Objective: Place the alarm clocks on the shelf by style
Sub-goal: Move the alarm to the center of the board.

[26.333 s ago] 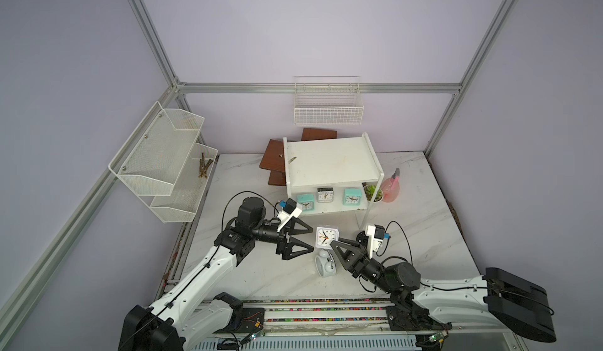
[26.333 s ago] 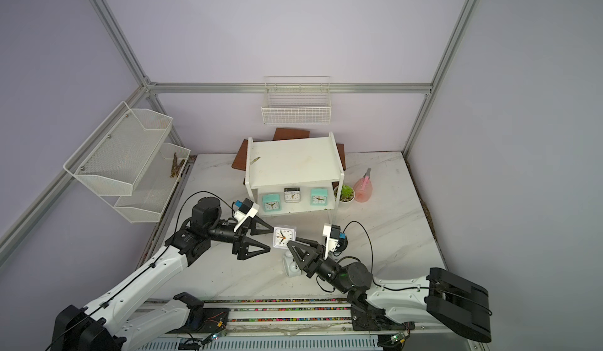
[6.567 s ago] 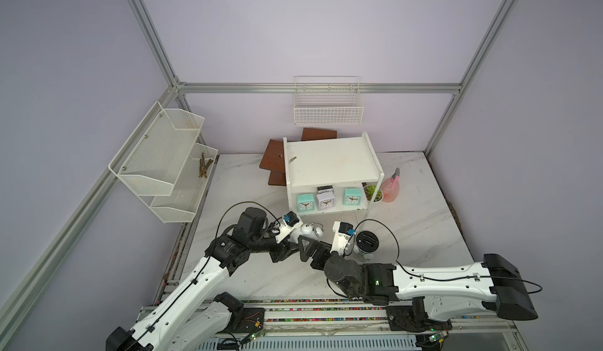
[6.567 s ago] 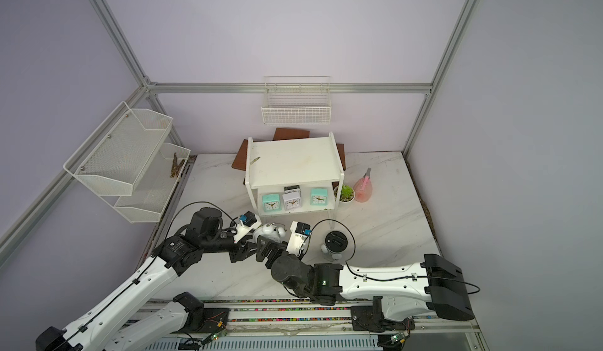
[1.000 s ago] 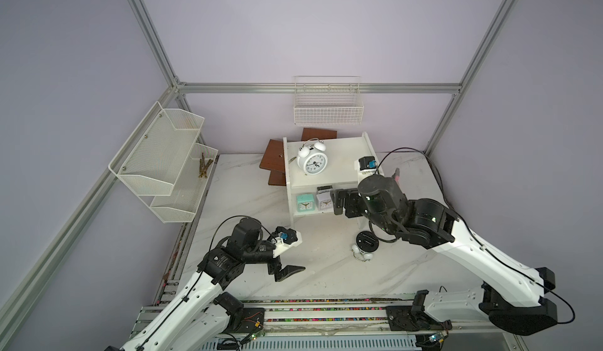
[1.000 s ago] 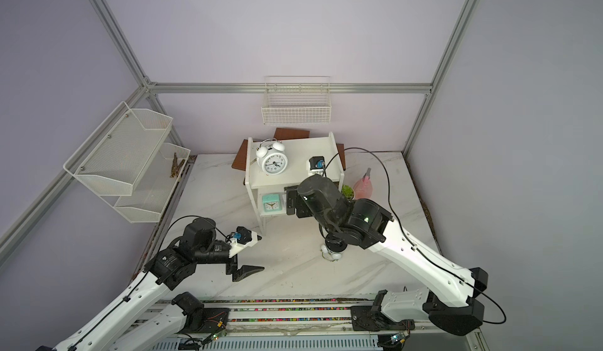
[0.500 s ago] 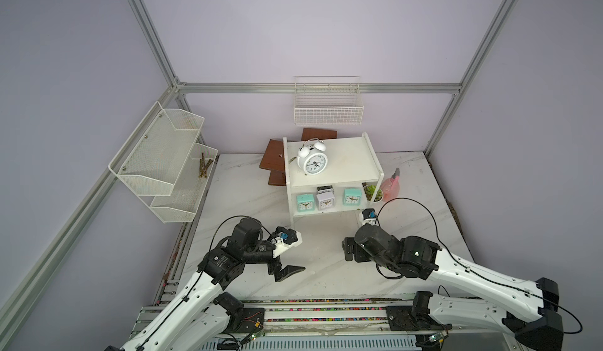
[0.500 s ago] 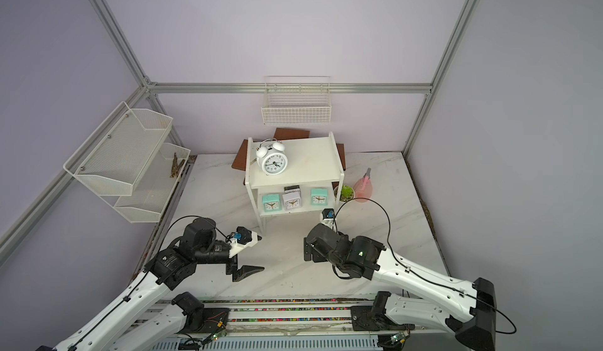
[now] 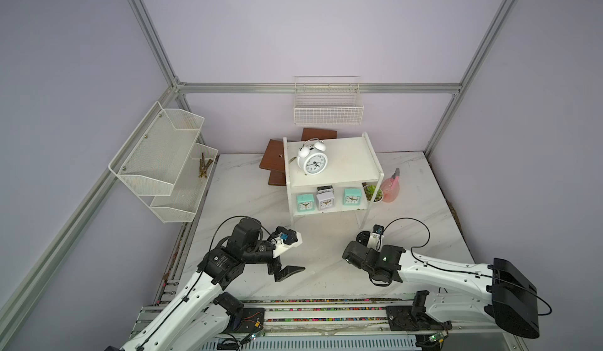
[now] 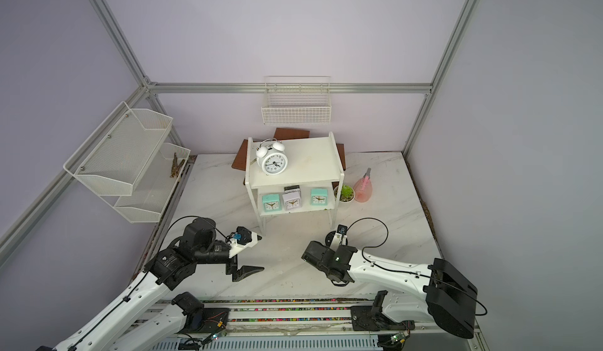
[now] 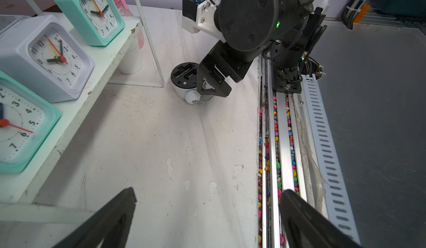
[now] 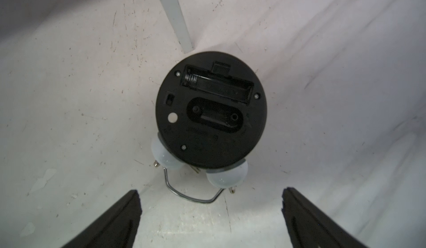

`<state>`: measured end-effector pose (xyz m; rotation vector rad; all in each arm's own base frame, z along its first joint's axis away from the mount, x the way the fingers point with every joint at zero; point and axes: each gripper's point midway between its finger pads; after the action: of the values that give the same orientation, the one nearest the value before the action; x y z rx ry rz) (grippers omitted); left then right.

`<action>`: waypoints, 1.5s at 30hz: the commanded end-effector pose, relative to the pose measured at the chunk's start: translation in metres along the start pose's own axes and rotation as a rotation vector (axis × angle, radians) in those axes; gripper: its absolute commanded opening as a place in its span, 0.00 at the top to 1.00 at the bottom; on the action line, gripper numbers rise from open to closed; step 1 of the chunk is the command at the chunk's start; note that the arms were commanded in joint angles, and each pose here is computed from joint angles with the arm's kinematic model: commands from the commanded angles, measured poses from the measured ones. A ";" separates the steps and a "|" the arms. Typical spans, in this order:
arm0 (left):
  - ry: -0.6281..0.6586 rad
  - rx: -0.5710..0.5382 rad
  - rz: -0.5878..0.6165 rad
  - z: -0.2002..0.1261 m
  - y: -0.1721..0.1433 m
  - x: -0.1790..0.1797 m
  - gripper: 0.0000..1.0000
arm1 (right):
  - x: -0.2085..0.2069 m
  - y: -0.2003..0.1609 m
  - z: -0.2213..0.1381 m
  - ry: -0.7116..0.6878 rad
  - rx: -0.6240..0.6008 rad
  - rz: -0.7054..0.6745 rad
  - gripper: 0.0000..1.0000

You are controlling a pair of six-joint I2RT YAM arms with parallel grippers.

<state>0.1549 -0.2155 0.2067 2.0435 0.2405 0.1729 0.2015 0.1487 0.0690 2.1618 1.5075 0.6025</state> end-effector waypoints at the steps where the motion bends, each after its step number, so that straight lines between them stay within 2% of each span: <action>1: -0.019 -0.014 0.017 0.000 -0.001 -0.005 0.00 | 0.009 0.007 0.013 0.037 -0.056 0.113 0.00; 10: -0.019 -0.013 0.018 0.000 -0.003 -0.006 0.00 | 0.001 0.005 0.029 0.073 -0.069 0.222 0.00; 18: -0.025 -0.013 0.022 0.001 -0.003 -0.007 0.00 | 0.013 0.007 0.030 0.313 0.016 0.226 0.00; 28: -0.019 -0.013 0.021 0.000 -0.004 -0.006 0.00 | -0.004 0.031 0.041 0.350 0.028 0.238 0.00; 34: -0.031 -0.009 0.011 0.002 -0.004 -0.007 0.00 | -0.001 0.025 0.056 0.351 0.076 0.136 0.00; 39: -0.052 0.005 -0.004 0.007 -0.007 -0.007 0.00 | 0.010 0.006 0.061 0.376 0.172 0.011 0.03; 45: -0.073 0.025 -0.005 0.013 -0.011 -0.008 0.00 | 0.035 -0.012 0.054 0.545 0.239 -0.102 0.11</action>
<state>0.1521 -0.2184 0.1839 2.0887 0.2621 0.0932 0.2639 0.1690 0.0452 2.2243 1.7882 1.1445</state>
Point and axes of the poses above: each gripper's point midway between its finger pads, its own z axis out along the fingers, its own x axis along the line the jaws close on, y = z × x, and after that the axes turned 1 degree about -z, right-handed
